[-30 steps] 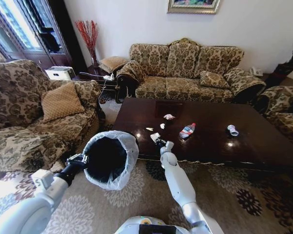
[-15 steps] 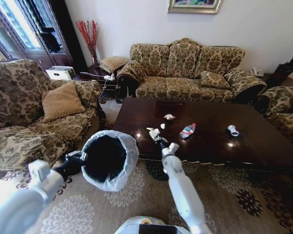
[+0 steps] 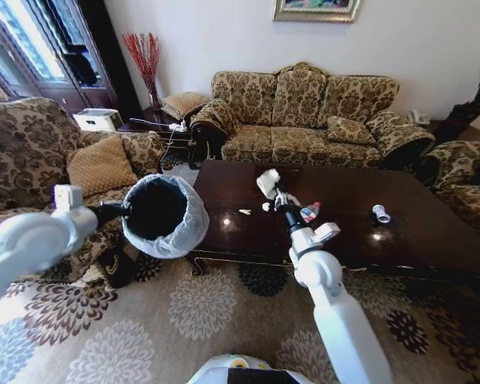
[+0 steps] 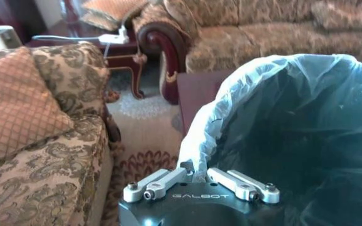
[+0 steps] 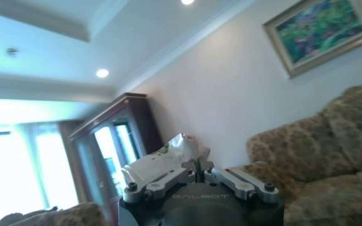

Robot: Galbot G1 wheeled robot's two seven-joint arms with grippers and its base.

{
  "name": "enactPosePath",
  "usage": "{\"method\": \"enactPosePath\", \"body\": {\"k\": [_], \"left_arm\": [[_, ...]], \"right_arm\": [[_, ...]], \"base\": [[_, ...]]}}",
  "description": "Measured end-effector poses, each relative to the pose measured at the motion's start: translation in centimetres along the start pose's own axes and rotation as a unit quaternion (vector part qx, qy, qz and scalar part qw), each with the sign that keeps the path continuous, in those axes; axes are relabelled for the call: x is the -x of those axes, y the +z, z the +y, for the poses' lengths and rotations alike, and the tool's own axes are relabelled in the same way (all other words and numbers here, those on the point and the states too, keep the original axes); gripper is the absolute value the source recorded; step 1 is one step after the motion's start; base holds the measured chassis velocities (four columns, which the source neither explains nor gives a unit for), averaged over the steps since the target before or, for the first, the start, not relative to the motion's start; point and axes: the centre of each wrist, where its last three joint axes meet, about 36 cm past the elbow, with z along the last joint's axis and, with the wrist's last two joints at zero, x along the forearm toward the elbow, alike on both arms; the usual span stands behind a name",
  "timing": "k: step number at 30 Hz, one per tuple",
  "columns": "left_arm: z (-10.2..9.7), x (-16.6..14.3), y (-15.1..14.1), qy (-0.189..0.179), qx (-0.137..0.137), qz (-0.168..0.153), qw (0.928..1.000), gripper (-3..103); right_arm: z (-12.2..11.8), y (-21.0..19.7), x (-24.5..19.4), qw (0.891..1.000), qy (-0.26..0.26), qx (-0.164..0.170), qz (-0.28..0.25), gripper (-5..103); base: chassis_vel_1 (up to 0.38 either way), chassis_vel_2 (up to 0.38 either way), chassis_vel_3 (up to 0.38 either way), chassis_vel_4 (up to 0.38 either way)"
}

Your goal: Move to the front of the table and place the trash on the table into the trash bin.

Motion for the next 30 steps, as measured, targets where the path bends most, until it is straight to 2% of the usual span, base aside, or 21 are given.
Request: {"method": "enactPosePath", "body": {"k": [1,2,5,6,9,11,13,16,20,21,23,26,28,30], "left_arm": [[0.0,0.9,-0.9,0.006,0.010,0.011,0.9999,0],[0.0,0.9,-0.9,0.006,0.010,0.011,0.9999,0],[-0.5,2.9,-2.8,0.015,0.029,0.031,0.9990,0],[-0.5,2.9,-2.8,0.015,0.029,0.031,0.9990,0],[-2.4,4.6,-4.1,0.029,0.058,0.046,0.9968,0],[-3.0,5.0,-4.4,0.032,0.068,0.048,0.9960,0],[-4.0,5.9,-5.2,0.035,0.088,0.046,0.9944,0],[-4.8,6.5,-5.8,0.039,0.104,0.043,0.9929,0],[-5.7,7.4,-6.8,0.042,0.123,0.043,0.9905,0],[-5.7,7.4,-6.8,0.042,0.123,0.043,0.9905,0],[-6.2,8.0,-7.6,0.043,0.130,0.038,0.9898,0],[-6.8,8.3,-8.2,0.047,0.138,0.035,0.9886,0],[-7.5,8.5,-8.4,0.052,0.144,0.035,0.9876,0],[-7.7,8.5,-8.5,0.053,0.146,0.035,0.9873,0]], "right_arm": [[0.8,-0.6,0.4,1.000,-0.027,-0.005,0.001,0],[0.8,-0.6,0.4,1.000,-0.027,-0.005,0.001,0],[3.4,-1.1,2.3,0.995,-0.094,-0.009,0.002,0],[3.4,-1.1,2.3,0.995,-0.094,-0.009,0.002,0],[5.8,0.2,4.3,0.990,-0.140,-0.017,0.009,0],[6.2,0.7,4.8,0.989,-0.146,-0.021,0.012,0],[6.7,2.4,6.0,0.988,-0.151,-0.042,0.014,0],[6.7,3.8,6.6,0.987,-0.148,-0.061,0.019,0],[7.0,5.7,6.3,0.985,-0.150,-0.077,0.038,0],[7.0,5.7,6.3,0.985,-0.150,-0.077,0.038,0],[6.8,6.6,6.1,0.983,-0.146,-0.103,0.044,0],[6.7,7.0,6.1,0.982,-0.143,-0.119,0.044,0],[6.7,7.2,6.2,0.981,-0.141,-0.126,0.043,11],[6.6,7.2,6.2,0.981,-0.140,-0.130,0.043,11]], "base": [[0.000,0.000,0.000,0.000],[0.000,0.000,0.000,0.000],[0.000,0.000,0.000,0.000],[0.000,0.000,0.000,0.000],[0.000,0.000,0.000,0.000],[0.000,0.000,0.000,0.000],[0.000,0.000,0.000,0.000],[0.000,0.000,0.000,0.000],[0.000,0.000,0.000,0.000],[0.000,0.000,0.000,0.000],[0.000,0.000,0.000,0.000],[0.000,0.000,0.000,0.000],[0.000,0.000,0.000,0.000],[0.000,0.000,0.000,0.000]]}}
